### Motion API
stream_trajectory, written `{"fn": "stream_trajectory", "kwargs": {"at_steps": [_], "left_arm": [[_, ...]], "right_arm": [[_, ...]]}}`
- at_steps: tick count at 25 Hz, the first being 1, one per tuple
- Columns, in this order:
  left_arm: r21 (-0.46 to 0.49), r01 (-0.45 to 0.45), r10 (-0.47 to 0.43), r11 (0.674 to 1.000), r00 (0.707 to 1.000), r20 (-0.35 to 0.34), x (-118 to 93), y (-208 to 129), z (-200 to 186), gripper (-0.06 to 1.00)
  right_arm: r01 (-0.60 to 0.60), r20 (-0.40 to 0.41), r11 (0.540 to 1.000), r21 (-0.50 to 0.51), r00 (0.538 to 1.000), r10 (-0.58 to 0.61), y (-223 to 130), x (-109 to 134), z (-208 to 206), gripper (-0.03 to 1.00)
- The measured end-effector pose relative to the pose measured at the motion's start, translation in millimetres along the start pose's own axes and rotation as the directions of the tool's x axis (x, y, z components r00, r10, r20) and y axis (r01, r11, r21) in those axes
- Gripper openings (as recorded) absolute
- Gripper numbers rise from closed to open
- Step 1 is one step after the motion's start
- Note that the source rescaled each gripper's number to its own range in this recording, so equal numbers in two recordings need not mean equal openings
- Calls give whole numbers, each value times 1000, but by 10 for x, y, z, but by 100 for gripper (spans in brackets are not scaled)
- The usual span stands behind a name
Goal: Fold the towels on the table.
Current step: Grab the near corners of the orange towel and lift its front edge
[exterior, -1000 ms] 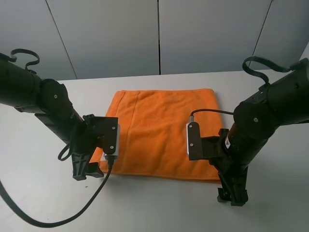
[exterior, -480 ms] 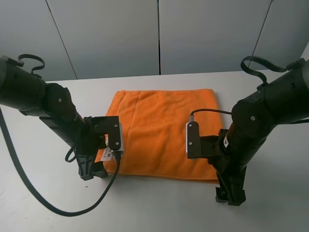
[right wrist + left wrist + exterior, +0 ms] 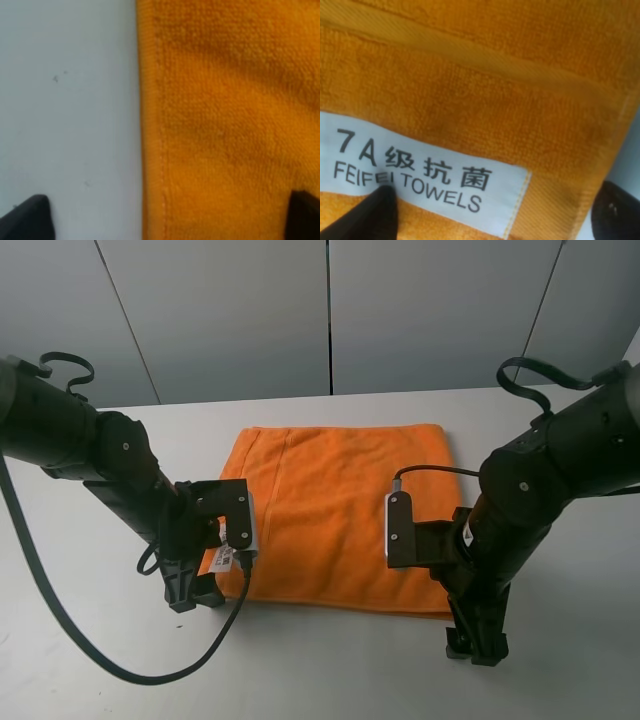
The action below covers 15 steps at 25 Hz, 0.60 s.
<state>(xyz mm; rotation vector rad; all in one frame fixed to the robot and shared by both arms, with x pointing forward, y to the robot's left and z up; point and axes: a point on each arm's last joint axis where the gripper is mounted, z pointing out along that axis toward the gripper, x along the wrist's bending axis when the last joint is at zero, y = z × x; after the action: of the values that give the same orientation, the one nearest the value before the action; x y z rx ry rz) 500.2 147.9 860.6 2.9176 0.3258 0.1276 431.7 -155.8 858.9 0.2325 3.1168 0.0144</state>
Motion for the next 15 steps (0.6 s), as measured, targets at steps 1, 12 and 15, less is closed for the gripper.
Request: {"fn": "stream_trajectory", "kwargs": {"at_steps": [1, 12, 15], "left_arm": [[1, 0, 0, 1000, 1000, 1, -1, -1, 5, 100], [-4, 5, -5, 1000, 1000, -6, 6, 3, 5, 100], [-5, 7, -7, 1000, 1000, -7, 7, 4, 7, 100]], "right_arm": [[-7, 1, 1000, 1, 1000, 7, -1, -1, 0, 100], [-22, 13, 1000, -9, 1000, 22, 8, -12, 0, 100], [-26, 30, 999, -28, 999, 26, 24, -28, -1, 100]]}}
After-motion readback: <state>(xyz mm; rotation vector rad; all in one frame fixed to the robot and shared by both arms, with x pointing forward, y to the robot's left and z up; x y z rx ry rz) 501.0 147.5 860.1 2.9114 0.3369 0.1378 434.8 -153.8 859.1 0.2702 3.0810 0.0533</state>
